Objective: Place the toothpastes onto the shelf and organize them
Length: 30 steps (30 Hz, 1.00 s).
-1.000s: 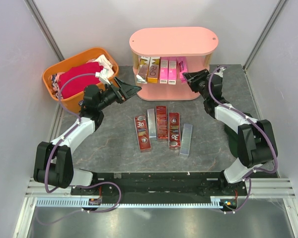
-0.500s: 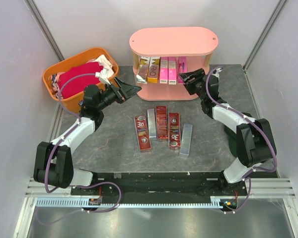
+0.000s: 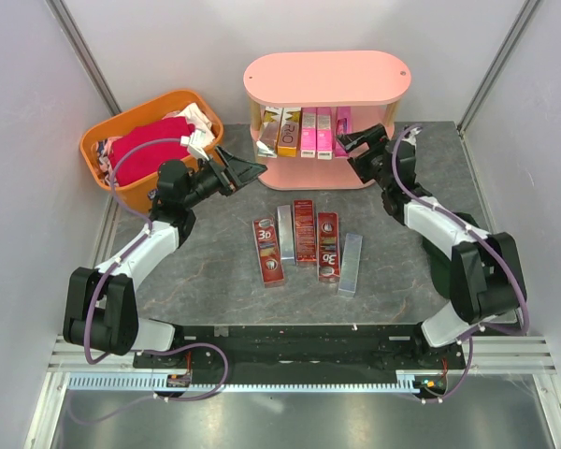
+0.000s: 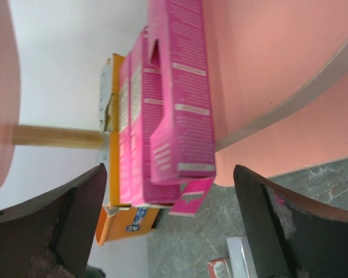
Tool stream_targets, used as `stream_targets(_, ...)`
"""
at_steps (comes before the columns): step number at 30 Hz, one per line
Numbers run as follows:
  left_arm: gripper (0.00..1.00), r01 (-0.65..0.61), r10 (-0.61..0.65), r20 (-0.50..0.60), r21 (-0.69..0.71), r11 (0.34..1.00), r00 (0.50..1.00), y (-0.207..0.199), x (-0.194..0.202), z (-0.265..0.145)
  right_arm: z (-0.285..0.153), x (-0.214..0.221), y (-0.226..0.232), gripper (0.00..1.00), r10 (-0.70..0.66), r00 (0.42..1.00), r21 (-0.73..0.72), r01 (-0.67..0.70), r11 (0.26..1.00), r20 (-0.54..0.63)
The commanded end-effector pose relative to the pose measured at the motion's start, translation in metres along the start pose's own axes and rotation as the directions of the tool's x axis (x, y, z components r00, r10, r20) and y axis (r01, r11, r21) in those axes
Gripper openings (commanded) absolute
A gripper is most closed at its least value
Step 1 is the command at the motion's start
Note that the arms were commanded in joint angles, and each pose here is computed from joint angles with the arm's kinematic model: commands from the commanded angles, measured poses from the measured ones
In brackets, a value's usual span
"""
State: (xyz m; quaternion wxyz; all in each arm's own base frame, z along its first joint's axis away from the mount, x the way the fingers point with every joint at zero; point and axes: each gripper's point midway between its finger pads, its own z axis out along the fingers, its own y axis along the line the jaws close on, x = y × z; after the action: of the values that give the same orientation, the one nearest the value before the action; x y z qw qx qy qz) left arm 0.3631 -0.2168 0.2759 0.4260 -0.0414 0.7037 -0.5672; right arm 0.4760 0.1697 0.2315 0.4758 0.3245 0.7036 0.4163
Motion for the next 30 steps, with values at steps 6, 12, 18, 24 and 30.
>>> stream_targets(6,1.0,-0.104,0.095,-0.101,-0.088,0.991,0.99,0.007,-0.003,0.002,-0.054,-0.026,0.026,0.98,-0.123,0.992,-0.027,0.123,0.992,0.017)
stream_targets(12,1.0,-0.152,0.084,-0.251,-0.266,0.952,0.964,0.032,0.004,-0.006,-0.082,-0.014,0.007,0.98,-0.176,0.984,0.01,0.176,0.984,-0.028)
stream_targets(18,0.96,-0.181,-0.027,-0.453,-0.409,0.895,0.891,0.066,0.043,-0.022,-0.104,0.001,-0.016,0.98,-0.223,0.971,0.046,0.227,0.973,-0.085)
stream_targets(24,0.91,-0.224,-0.092,-0.522,-0.51,0.83,0.848,0.091,0.097,-0.029,-0.122,0.007,-0.03,0.98,-0.263,0.959,0.063,0.271,0.961,-0.102)
stream_targets(30,0.89,-0.304,-0.136,-0.589,-0.585,0.752,0.797,0.113,0.15,-0.02,-0.13,0.014,-0.043,0.98,-0.285,0.949,0.086,0.298,0.951,-0.136)
